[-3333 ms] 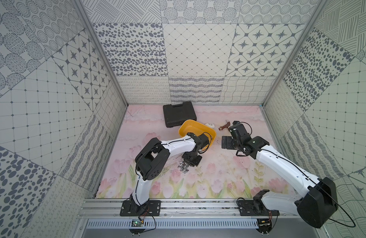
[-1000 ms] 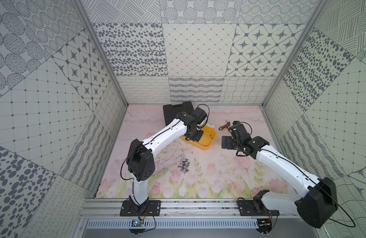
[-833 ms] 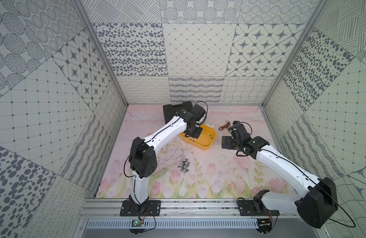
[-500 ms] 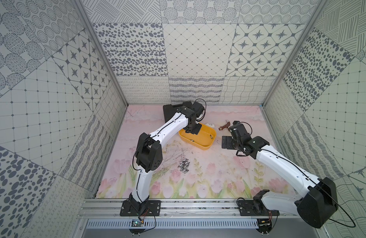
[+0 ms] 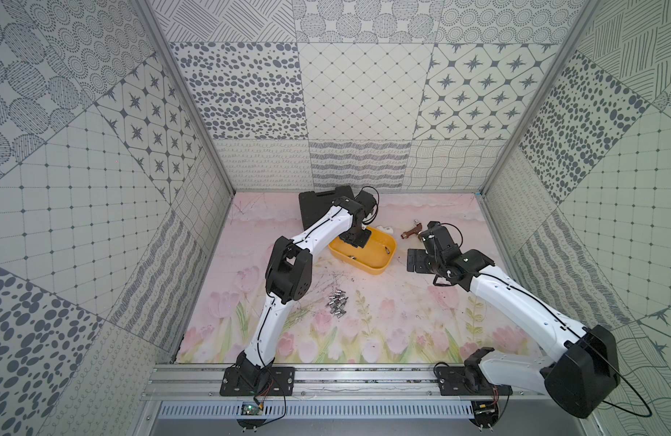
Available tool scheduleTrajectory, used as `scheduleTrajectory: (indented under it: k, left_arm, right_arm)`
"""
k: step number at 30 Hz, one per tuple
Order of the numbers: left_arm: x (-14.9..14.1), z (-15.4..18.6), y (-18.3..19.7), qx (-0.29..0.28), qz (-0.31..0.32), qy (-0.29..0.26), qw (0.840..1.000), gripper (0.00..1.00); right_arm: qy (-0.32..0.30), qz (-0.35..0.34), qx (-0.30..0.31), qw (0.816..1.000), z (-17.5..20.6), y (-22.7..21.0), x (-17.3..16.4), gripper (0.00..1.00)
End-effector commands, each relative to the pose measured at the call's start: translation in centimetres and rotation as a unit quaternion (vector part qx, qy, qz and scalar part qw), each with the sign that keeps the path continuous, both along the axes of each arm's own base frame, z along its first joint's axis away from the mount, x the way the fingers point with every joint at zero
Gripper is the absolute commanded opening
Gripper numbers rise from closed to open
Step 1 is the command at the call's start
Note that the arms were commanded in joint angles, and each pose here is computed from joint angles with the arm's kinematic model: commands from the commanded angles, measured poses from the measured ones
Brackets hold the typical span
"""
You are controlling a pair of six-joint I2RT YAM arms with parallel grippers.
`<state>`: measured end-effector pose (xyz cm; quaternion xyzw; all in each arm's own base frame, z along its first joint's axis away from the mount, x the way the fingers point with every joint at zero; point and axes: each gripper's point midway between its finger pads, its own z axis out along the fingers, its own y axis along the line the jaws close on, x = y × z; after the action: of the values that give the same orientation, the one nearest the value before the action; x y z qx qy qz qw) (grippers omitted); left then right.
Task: Put the bit on the desktop into the storage box
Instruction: Place the screwdriver bit in the storage box.
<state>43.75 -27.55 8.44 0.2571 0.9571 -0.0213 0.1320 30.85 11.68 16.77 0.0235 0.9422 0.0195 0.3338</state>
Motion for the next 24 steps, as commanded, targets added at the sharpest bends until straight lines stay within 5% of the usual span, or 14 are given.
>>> scheduleTrajectory:
  k: [1, 24]
  left_arm:
    - [-0.2, -1.3, 0.3, 0.003, -0.009, 0.024, 1.000, 0.08]
    - [-0.3, -3.8, 0.3, 0.012, -0.006, 0.047, 0.999, 0.08]
  right_arm:
    - [-0.020, -0.008, 0.014, 1.000, 0.9, -0.1, 0.3, 0.97]
    - [-0.021, -0.008, 0.016, 1.000, 1.1, -0.1, 0.4, 0.96]
